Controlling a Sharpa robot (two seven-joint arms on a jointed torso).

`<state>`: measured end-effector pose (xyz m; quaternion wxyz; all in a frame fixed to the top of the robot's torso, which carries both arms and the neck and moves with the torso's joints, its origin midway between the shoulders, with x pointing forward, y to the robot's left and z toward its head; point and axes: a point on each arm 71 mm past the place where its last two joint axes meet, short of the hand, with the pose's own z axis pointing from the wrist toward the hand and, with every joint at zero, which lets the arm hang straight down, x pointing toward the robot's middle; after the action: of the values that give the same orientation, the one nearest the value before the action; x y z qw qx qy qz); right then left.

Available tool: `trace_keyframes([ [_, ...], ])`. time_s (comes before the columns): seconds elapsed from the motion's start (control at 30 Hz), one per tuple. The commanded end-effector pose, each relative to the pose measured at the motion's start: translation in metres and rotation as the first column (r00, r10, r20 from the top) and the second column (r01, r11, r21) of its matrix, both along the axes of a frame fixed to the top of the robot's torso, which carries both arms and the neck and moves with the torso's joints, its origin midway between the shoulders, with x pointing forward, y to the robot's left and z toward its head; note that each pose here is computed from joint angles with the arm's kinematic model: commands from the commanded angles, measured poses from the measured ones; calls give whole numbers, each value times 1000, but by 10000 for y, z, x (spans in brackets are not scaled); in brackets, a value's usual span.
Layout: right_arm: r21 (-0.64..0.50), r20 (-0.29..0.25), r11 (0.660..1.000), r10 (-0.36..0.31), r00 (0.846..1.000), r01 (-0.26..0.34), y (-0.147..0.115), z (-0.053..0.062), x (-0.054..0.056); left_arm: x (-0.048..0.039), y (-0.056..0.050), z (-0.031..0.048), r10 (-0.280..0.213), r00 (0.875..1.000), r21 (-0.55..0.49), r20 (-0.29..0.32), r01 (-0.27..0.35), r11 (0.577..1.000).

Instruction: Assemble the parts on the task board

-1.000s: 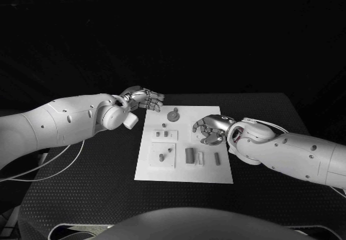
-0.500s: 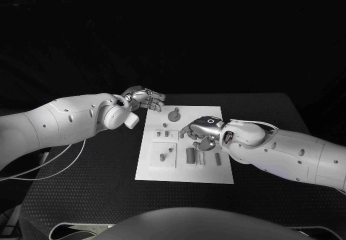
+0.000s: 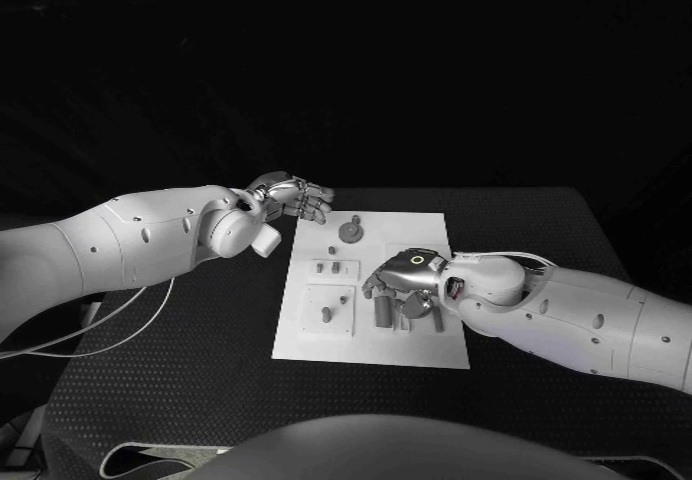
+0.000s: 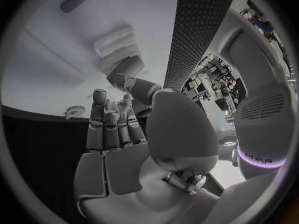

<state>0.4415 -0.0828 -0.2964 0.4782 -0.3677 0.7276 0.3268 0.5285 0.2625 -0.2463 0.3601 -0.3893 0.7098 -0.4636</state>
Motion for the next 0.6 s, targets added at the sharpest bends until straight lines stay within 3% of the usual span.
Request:
trace_keyframes([
  [0.03, -59, -18, 997, 38, 999, -39, 19, -64, -50, -4, -29, 8, -20, 1000, -8, 1, 20, 1000],
  [0.6, -112, -40, 993, 26, 999, -30, 0, -249, -62, -10, -33, 7, -23, 1000, -8, -4, 23, 1000],
])
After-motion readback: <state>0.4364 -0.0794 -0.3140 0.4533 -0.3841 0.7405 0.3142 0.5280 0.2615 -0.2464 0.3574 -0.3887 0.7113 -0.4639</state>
